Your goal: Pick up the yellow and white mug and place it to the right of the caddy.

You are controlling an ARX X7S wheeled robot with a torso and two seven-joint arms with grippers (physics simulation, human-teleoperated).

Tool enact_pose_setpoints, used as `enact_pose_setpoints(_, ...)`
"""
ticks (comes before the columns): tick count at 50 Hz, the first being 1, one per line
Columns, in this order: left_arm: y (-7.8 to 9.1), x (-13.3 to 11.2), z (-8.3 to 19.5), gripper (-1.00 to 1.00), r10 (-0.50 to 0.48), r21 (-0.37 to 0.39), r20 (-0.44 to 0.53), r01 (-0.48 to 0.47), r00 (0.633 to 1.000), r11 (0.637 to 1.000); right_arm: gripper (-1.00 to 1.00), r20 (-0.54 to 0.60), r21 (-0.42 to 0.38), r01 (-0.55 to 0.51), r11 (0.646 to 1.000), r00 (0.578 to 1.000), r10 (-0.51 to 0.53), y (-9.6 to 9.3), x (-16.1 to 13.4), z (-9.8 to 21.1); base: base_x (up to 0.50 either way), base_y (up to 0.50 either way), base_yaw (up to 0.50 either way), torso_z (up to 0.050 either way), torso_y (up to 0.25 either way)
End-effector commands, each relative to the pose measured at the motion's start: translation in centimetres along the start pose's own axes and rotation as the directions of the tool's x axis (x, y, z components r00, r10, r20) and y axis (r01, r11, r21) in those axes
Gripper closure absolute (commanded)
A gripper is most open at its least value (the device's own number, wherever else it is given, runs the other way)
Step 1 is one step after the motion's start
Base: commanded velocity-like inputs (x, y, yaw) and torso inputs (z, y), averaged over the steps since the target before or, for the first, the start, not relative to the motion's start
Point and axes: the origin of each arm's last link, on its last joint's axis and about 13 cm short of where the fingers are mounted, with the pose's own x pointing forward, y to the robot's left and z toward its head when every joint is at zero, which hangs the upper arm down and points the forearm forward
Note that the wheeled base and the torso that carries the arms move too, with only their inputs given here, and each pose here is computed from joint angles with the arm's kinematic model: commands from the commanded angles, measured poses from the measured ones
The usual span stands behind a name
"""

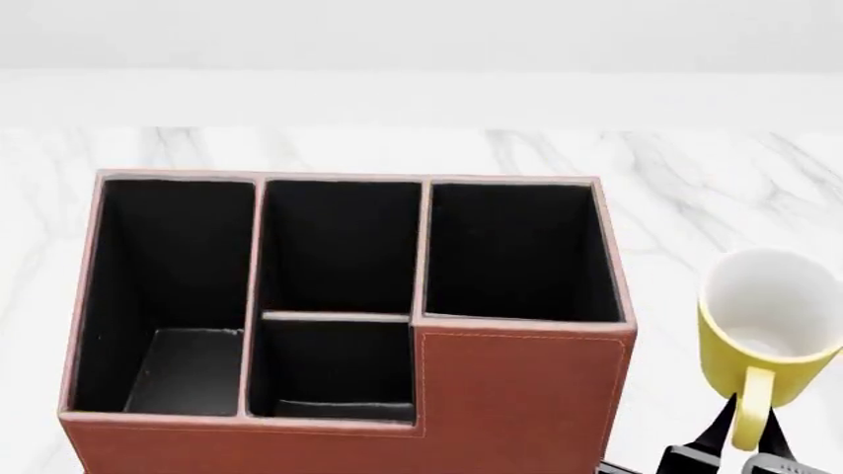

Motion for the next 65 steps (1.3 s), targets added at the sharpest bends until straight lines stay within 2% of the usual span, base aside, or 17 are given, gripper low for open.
enact_pose_setpoints(1, 0.2, 0.1, 0.0, -1.00, 0.002, 0.000, 0.000, -0.002, 1.000, 1.000, 1.00, -0.033, 0.006, 0.016, 1.000, 0.999, -0.015, -0.2, 0.7, -1.5, 0.00, 0.00, 0.00, 0.000, 0.000)
enact_pose_setpoints(32, 0.2, 0.1, 0.0, -1.00, 0.000, 0.000, 0.000, 0.000, 1.000, 1.000, 1.00, -0.146, 0.016, 0.033, 0.999, 0.989, -0.030, -0.3, 1.4, -5.3, 0.00, 0.00, 0.00, 0.000, 0.001)
enact_pose_setpoints(65, 0.3, 0.2, 0.0, -1.00, 0.000, -0.001, 0.000, 0.000, 1.000, 1.000, 1.00, -0.201, 0.041, 0.021, 0.999, 0.980, -0.012, -0.2, 1.5, -6.7, 0.00, 0.00, 0.00, 0.000, 0.001)
